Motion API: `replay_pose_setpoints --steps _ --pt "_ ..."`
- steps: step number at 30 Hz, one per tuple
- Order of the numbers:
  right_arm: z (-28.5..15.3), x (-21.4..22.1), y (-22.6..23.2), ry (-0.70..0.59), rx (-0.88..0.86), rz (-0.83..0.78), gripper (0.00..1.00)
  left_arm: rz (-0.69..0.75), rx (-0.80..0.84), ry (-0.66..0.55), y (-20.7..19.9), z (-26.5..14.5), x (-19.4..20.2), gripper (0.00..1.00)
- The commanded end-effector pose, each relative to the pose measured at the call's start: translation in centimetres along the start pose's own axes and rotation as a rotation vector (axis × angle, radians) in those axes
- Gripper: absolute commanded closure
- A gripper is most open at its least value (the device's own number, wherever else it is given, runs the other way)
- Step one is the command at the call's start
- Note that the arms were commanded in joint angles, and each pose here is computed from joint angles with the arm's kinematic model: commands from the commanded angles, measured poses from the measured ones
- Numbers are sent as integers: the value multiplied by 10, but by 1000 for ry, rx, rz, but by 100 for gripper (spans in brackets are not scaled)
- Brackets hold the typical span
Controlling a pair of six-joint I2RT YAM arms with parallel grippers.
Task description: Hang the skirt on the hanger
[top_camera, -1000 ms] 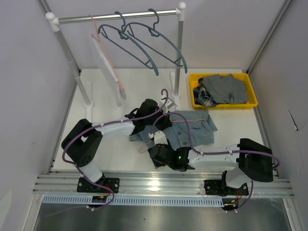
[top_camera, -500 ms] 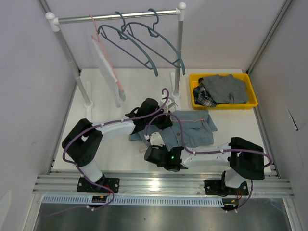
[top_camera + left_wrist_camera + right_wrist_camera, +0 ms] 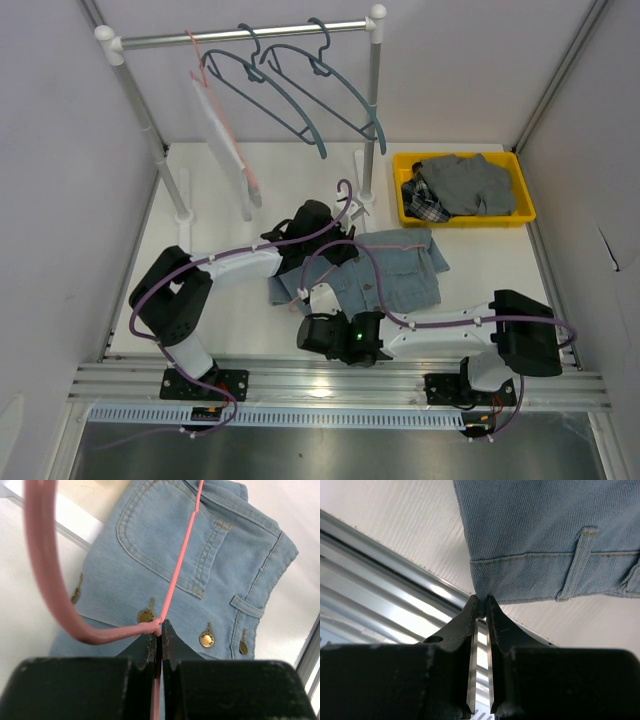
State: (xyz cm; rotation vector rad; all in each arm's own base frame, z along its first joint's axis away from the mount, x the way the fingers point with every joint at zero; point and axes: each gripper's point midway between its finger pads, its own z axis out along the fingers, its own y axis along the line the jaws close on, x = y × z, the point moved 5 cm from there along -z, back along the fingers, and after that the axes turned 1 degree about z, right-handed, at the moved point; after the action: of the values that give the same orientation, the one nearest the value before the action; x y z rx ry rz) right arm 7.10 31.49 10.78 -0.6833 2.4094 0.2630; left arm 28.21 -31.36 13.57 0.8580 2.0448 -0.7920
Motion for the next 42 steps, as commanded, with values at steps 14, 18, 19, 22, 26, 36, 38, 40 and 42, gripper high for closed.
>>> replay_pose_setpoints --steps 14,18,19,22,26,36,38,40,42 --pt "-43 24 1 28 -90 61 94 41 -112 -134 12 -12 -45 100" --pt "-47 32 5 40 -103 56 95 39 -118 -142 12 -12 -47 100" --pt "-46 36 4 46 -99 51 95 40 -119 -150 12 -14 -49 100" --pt "-46 43 6 59 -105 49 95 36 -138 -157 13 -18 -49 100" --pt "-52 46 13 51 -137 26 94 38 -136 -199 10 -23 -58 100" --pt "-51 48 10 47 -127 33 90 25 -161 -242 10 -30 -57 100" --pt "-50 49 11 51 -132 24 91 30 -173 -246 11 -32 -54 100" --pt "-50 52 10 56 -135 19 92 39 -189 -241 13 -34 -53 100" --pt "-52 55 9 61 -136 25 92 46 -195 -238 14 -34 -54 100"
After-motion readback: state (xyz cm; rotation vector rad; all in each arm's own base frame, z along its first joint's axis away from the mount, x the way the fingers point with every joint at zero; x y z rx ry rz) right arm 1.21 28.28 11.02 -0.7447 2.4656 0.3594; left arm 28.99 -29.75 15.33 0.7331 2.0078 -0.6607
